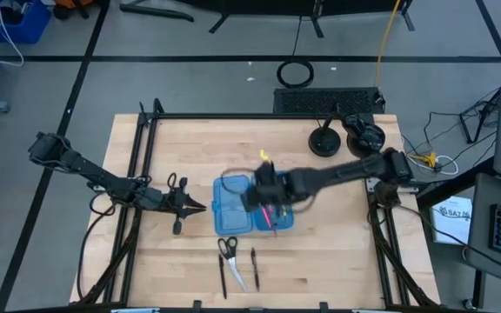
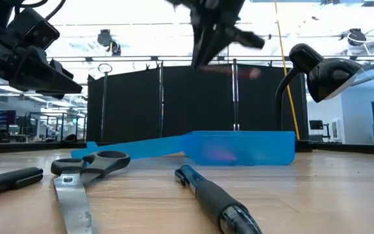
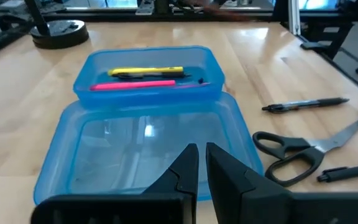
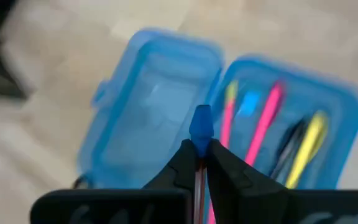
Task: Pick & place school supplies into a supply box
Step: Put the brown pencil into the blue supply box
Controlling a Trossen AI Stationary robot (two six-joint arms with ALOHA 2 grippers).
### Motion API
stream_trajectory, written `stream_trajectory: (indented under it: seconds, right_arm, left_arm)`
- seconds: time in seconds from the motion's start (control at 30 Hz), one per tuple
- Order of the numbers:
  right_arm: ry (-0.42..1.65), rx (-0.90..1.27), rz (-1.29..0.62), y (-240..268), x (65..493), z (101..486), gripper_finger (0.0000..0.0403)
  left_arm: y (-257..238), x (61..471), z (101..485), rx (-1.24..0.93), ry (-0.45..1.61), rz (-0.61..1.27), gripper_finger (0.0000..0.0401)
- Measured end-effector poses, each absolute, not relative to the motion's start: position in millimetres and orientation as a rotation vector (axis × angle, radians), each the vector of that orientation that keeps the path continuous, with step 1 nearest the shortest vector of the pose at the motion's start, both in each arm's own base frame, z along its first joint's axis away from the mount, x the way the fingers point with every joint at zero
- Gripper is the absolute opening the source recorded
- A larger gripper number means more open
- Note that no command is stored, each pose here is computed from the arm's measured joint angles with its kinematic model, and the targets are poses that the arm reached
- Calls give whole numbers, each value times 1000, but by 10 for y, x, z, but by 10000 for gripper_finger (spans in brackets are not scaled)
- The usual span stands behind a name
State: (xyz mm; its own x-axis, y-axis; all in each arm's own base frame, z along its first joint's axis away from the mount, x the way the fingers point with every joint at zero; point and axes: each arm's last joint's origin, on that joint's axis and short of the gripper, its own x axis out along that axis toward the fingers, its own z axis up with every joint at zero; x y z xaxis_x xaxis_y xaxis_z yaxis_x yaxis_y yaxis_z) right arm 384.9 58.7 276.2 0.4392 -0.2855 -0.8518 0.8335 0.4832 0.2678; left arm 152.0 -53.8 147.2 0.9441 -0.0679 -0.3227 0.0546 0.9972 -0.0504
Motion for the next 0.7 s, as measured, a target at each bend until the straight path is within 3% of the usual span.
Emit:
stream_trajectory:
  seconds: [0.27, 0.7]
  right_arm:
    - [874, 695, -921, -30, 3856, 2540, 12]
    - [992, 822, -957, -303, 3676, 1952, 12]
  left_arm:
    - [-538, 1520, 1471, -79, 333, -56, 37]
    - [-539, 1504, 1429, -57, 379, -79, 37]
